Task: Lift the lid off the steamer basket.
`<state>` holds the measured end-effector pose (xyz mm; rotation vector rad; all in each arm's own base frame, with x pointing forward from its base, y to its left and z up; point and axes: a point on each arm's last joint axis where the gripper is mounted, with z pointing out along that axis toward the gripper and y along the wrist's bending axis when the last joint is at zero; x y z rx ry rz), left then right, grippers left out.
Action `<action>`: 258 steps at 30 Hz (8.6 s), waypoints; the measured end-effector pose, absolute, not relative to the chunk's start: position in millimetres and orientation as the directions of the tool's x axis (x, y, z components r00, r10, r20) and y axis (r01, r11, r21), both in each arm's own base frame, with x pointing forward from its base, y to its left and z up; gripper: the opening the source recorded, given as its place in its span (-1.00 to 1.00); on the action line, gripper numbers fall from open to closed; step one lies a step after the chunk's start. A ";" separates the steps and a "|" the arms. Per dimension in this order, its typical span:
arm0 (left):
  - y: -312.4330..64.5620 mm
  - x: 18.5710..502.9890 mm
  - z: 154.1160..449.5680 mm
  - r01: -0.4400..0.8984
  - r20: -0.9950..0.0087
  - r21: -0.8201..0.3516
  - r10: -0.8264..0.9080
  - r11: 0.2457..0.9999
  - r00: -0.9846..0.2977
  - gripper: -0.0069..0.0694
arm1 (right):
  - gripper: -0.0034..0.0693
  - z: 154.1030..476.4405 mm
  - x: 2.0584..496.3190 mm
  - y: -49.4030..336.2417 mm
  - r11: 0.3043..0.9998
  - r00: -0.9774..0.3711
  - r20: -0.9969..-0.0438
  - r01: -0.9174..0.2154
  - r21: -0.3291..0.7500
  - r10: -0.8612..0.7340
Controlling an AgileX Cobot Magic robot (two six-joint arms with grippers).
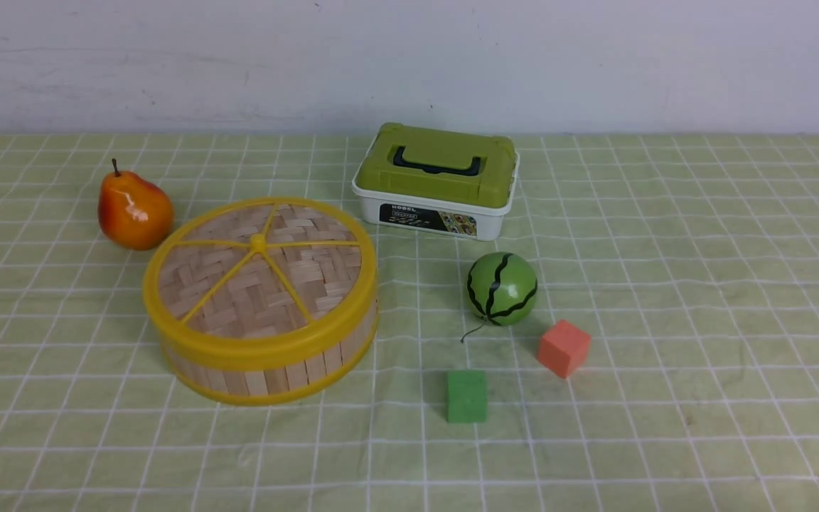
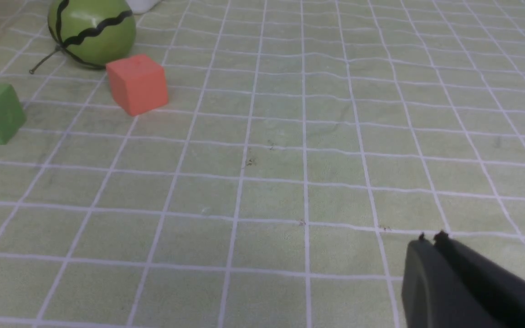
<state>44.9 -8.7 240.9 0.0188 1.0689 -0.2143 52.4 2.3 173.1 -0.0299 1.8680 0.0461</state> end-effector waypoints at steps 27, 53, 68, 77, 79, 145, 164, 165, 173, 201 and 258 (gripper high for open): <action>-7.1 141.3 448.3 0.074 -0.906 -0.415 -0.419 0.907 0.055 -0.85 | -0.97 173.1 52.4 2.3 0.999 -0.293 -0.956 -0.044 0.017 0.003; -174.8 315.5 343.1 0.278 -0.483 -0.050 0.221 0.959 -0.848 -0.85 | -0.97 173.1 52.4 2.3 0.999 -0.293 -0.956 -0.044 0.017 0.003; -183.7 355.2 350.3 0.141 -0.561 0.019 0.127 0.990 -0.818 -0.54 | -0.97 173.1 52.4 2.3 0.999 -0.293 -0.956 -0.044 0.017 0.004; -175.9 371.7 340.3 0.102 -0.546 -0.006 0.082 0.995 -0.834 0.07 | -0.97 173.1 52.4 2.3 0.999 -0.293 -0.956 -0.044 0.017 0.004; -172.6 378.7 326.7 0.081 -0.504 0.001 0.071 0.997 -0.861 0.09 | -0.97 173.1 52.4 2.3 0.999 -0.293 -0.956 -0.044 0.017 0.004; -39.7 313.5 468.2 -0.231 -0.819 0.064 -0.081 0.971 -0.568 -0.53 | -0.91 173.1 52.4 2.3 0.999 -0.293 -0.956 -0.044 0.017 0.004; 94.1 337.7 287.4 -0.541 -0.578 -0.078 -0.481 0.837 -0.660 -0.53 | -0.88 173.1 52.4 2.3 0.999 -0.293 -0.956 -0.044 0.017 0.004; 94.3 340.0 283.1 -0.541 -0.572 -0.080 -0.483 0.837 -0.663 -0.53 | -0.87 173.1 52.4 2.3 0.999 -0.293 -0.956 -0.044 0.017 0.004; 89.2 369.7 210.4 -0.527 -0.440 -0.048 -0.492 0.848 -0.751 -0.53 | -0.85 173.1 52.4 2.3 0.999 -0.293 -0.956 -0.044 0.017 0.004; 3.4 394.0 194.9 -0.299 -0.494 -0.052 -0.284 0.953 -0.822 -0.53 | -0.77 173.1 52.4 2.3 0.999 -0.293 -0.956 -0.044 0.017 0.004; 0.3 38.5 305.3 0.056 -0.941 -0.323 -0.327 0.945 0.085 -0.85 | -0.65 173.1 52.4 2.3 0.999 -0.293 -0.956 -0.044 0.017 0.004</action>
